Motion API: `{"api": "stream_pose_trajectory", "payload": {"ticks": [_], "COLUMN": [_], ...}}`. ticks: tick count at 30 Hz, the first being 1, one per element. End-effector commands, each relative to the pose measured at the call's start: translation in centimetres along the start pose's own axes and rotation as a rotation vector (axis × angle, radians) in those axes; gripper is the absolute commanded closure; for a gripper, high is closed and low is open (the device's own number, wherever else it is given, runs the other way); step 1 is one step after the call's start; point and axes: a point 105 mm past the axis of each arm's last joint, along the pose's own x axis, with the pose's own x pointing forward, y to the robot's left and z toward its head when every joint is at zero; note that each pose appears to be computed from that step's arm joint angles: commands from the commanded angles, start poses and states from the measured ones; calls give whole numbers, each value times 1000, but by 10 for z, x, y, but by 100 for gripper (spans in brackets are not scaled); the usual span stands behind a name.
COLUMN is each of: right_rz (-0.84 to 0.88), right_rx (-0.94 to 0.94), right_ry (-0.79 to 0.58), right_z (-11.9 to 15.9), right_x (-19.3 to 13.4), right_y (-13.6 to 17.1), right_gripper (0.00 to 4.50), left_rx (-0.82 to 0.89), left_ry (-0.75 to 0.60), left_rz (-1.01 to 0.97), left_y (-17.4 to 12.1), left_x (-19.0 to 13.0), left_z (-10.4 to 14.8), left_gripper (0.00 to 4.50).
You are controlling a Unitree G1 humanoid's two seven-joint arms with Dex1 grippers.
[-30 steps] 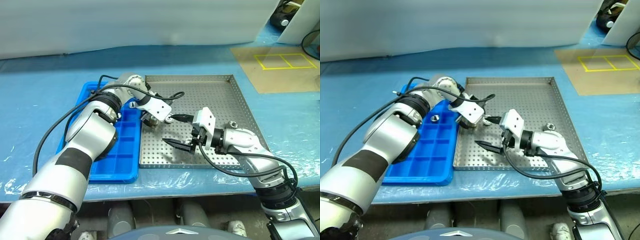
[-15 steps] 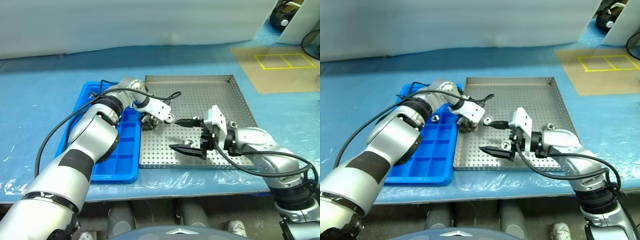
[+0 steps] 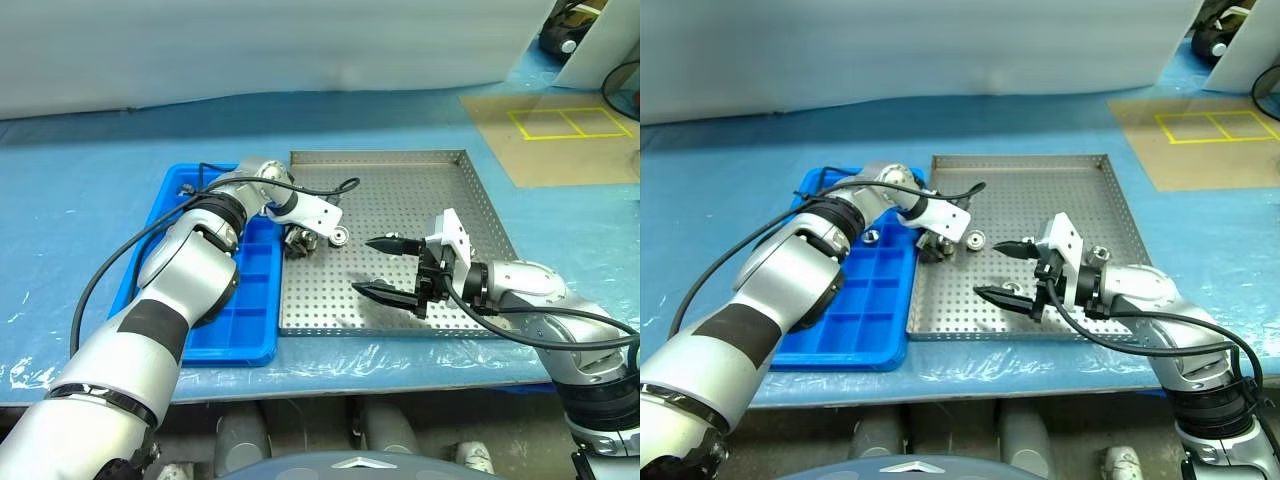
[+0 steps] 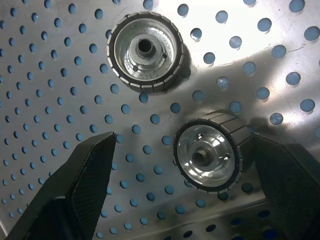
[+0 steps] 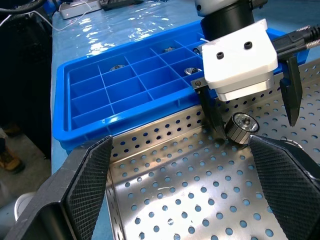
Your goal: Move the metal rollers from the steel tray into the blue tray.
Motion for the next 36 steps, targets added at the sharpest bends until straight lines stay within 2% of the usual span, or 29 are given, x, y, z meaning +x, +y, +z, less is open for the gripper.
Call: {"api": "stream_pose_trajectory", "payload": {"ticks": [1,4,5,7,11,17,20,24,28,36], "right_rz": [-11,-27,-32,-40,-50,-57,-54,-48,-44,0], "right_rx": [-43,-50,-55,-63,-72,-88,-96,-107,-123,-155], "right_ry": [-29,-29,-24,-18,-16,-6,1,-4,-11,-9], "right_z": [11,11,10,9,8,6,4,5,9,15], "right_x": [-3,-1,-1,0,1,2,4,7,7,11], "right_y": [3,1,1,0,-2,-4,-4,-4,-7,-14], "right_gripper": [0,0,0,0,0,0,0,0,0,0], "left_rx": [-61,-111,-107,-90,-79,-61,-64,-60,-67,-90], "left_ry": [4,-26,-18,-7,23,47,18,-28,-126,-219], "left_rz": [-98,-153,-160,-147,-124,-137,-104,-57,-53,-16], "left_y": [-16,-22,-22,-21,-19,-22,-18,-8,2,18], "left_x": [0,-1,-2,-3,-2,-2,-2,-7,-21,-60], "left_z": [-10,-8,-9,-10,-14,-18,-14,-6,9,15], "left_gripper": [7,7,24,65,199,199,256,259,259,259]}}
